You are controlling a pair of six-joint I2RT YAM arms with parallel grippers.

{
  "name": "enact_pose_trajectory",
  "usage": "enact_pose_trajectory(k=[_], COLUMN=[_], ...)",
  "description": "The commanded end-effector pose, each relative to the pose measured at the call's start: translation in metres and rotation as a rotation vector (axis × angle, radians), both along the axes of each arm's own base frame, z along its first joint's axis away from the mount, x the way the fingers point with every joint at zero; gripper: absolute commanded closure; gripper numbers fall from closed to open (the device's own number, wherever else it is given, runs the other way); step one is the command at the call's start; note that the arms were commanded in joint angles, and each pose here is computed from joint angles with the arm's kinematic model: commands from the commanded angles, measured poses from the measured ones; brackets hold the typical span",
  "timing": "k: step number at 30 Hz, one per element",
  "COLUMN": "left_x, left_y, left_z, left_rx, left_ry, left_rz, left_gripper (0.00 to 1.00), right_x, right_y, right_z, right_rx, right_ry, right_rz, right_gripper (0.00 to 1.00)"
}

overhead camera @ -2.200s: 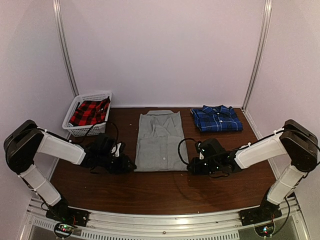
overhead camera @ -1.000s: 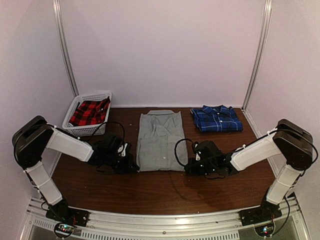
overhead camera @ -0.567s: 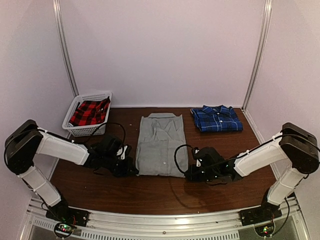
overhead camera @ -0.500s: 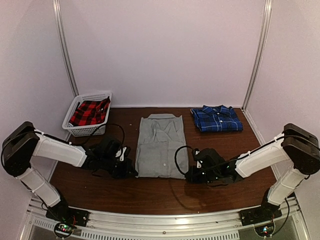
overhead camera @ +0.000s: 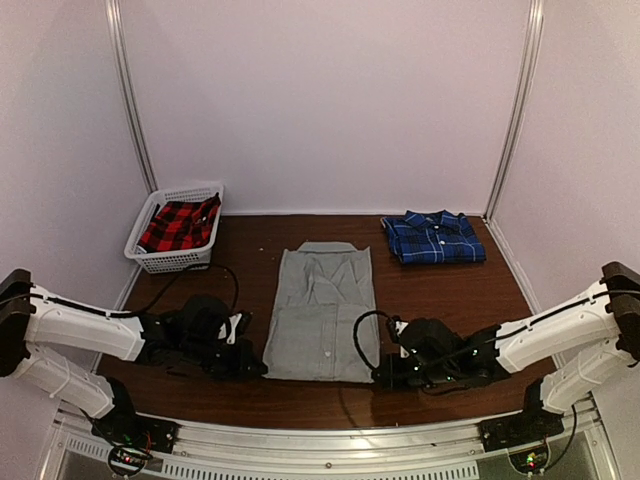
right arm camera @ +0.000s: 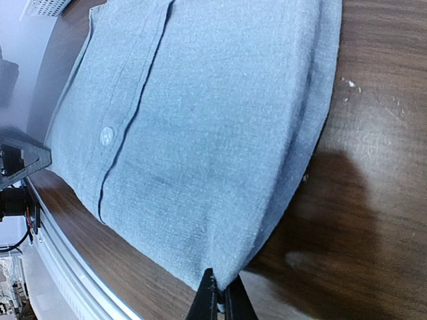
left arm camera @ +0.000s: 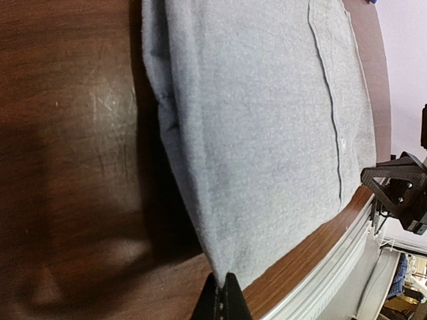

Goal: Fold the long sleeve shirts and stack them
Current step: Pick up the 2/3-rectangle-folded shirt from the center of the board.

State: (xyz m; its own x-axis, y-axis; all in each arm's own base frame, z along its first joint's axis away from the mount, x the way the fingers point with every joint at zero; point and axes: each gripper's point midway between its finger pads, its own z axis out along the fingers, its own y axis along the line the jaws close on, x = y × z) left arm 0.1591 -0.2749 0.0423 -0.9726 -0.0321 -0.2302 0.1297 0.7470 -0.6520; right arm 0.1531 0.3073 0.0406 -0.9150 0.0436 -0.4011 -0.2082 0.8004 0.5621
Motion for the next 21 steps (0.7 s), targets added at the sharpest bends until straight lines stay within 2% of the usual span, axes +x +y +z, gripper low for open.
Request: enact_pose_trajectory(k=[1, 9, 21], left_x=[-0.009, -0.035, -0.042], left_y=[0.004, 0.018, 0.022], left_z=[0.000, -0.010, 0.003], left_rx=[-0.003, 0.025, -0.006], left_ry=[0.007, 0.052, 0.031], left_rz=[0.025, 0.017, 0.026], left_gripper=[1.00, 1.00, 1.00], right_x=[-0.016, -0.037, -0.046], right_y=[-0.006, -0.001, -0.002], right_z=[-0.003, -0.003, 0.012], right_rx=[-0.039, -0.044, -0.031], right_ry=[0.019, 0.034, 0.032], right_rz=[-0.010, 0.012, 0.004], right_gripper=[1.00, 1.00, 1.00])
